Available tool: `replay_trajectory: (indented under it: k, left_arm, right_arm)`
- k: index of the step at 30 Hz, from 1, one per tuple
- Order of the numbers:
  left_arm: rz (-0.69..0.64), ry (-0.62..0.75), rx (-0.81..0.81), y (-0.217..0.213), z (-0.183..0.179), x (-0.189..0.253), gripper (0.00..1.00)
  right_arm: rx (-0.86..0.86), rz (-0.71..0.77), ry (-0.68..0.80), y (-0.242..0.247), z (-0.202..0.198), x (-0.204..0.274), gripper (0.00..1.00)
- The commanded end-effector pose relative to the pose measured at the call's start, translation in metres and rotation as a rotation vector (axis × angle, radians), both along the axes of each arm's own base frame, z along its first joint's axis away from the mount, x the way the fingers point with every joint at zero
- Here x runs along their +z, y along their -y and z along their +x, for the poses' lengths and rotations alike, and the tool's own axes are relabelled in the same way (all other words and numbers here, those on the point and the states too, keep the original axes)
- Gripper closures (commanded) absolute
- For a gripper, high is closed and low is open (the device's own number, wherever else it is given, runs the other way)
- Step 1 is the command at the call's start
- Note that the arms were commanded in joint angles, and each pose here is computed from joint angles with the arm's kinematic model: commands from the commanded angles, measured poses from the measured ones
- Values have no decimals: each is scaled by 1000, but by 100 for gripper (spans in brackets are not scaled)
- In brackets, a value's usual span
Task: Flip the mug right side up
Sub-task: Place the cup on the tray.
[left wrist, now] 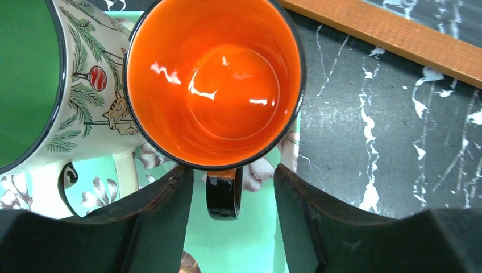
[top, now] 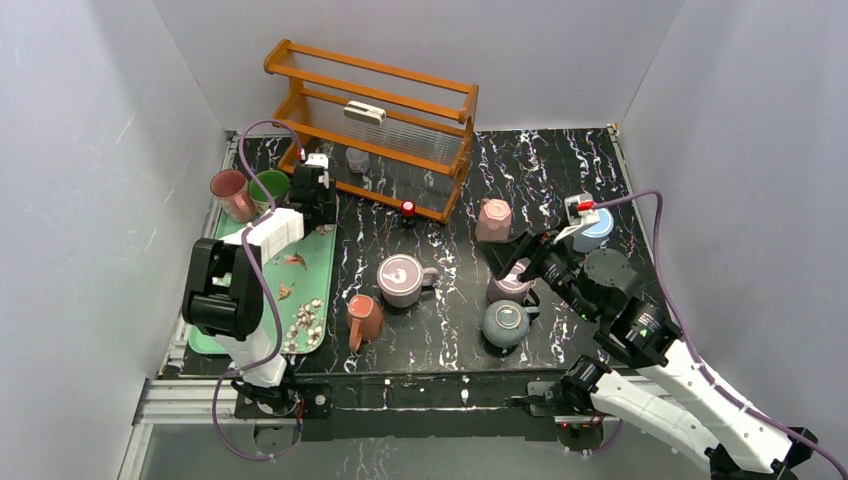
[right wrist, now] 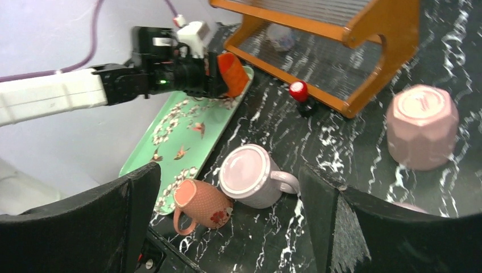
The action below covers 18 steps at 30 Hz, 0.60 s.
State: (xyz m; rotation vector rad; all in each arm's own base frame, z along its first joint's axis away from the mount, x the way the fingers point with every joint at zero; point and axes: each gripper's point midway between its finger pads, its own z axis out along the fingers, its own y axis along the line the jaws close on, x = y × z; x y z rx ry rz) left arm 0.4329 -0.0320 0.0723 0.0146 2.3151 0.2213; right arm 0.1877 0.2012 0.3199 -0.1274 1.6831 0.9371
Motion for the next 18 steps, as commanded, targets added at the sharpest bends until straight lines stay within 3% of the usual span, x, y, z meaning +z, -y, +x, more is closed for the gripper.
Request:
replay_trajectory:
  k: [1, 8, 11, 18]
  left_arm:
    - [-63, 57, -17, 7, 1, 46, 46]
    - [-142, 71, -55, 21, -9, 83, 34]
    - [-187, 87, -83, 28, -18, 94, 13]
    - [-338, 83, -167, 55, -48, 109, 2]
  right_arm:
    - [-178, 8, -101, 24, 14, 5, 1]
    - [-249, -106, -189, 34, 20, -25, 1]
    - [-202, -179, -215, 27, 17, -44, 1]
    - [-59, -276, -321, -6, 12, -85, 1]
